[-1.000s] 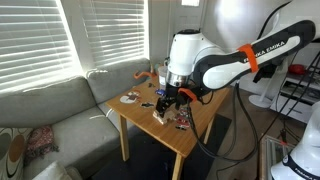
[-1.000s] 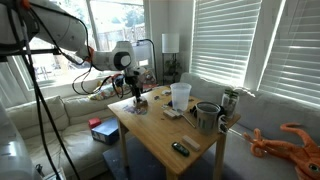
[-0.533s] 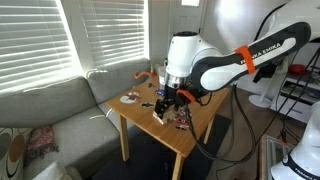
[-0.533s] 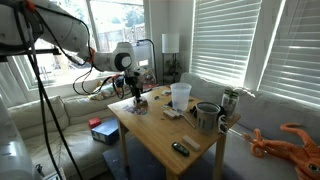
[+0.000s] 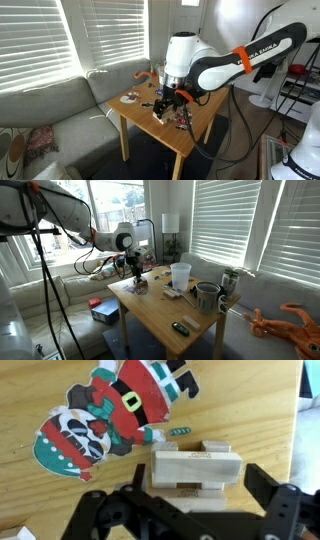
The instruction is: Pick up the bottom wooden block from the stacked blocks in a square and put it on the top stacked wooden block, pick up the two stacked blocks and turn them ninety degrees anticlockwise to stack them on the block to the left, pick up the block to the right and stack it on the three stacked blocks
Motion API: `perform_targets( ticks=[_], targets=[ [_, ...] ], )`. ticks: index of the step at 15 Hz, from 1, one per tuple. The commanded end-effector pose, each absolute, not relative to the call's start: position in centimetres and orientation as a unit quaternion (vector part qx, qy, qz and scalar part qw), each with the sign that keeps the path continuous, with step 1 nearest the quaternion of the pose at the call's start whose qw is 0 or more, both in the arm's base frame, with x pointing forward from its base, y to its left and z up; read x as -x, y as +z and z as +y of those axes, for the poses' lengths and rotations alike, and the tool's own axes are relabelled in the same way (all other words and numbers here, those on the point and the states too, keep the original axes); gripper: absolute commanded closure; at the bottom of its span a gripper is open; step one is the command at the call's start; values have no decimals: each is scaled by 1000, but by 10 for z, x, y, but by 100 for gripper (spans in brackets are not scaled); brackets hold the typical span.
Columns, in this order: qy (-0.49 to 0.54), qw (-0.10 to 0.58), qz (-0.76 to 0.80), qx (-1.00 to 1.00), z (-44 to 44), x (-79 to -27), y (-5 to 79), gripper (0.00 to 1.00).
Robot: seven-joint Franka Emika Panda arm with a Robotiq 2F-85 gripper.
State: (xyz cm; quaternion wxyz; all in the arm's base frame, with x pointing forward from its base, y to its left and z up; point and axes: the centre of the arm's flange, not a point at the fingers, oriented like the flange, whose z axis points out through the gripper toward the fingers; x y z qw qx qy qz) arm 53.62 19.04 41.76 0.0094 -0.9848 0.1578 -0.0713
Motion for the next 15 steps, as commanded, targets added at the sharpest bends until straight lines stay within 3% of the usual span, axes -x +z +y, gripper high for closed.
perform_targets(
  ticks=[1, 8, 10, 12, 15],
  targets=[
    [-64, 11, 164, 984, 198, -544, 418, 0],
    [-58, 7, 166, 984, 198, -547, 411, 0],
    [-57, 7, 167, 984, 197, -547, 410, 26],
    [-59, 8, 169, 984, 197, -547, 411, 40],
    [-60, 5, 169, 984, 196, -544, 414, 40]
  ],
)
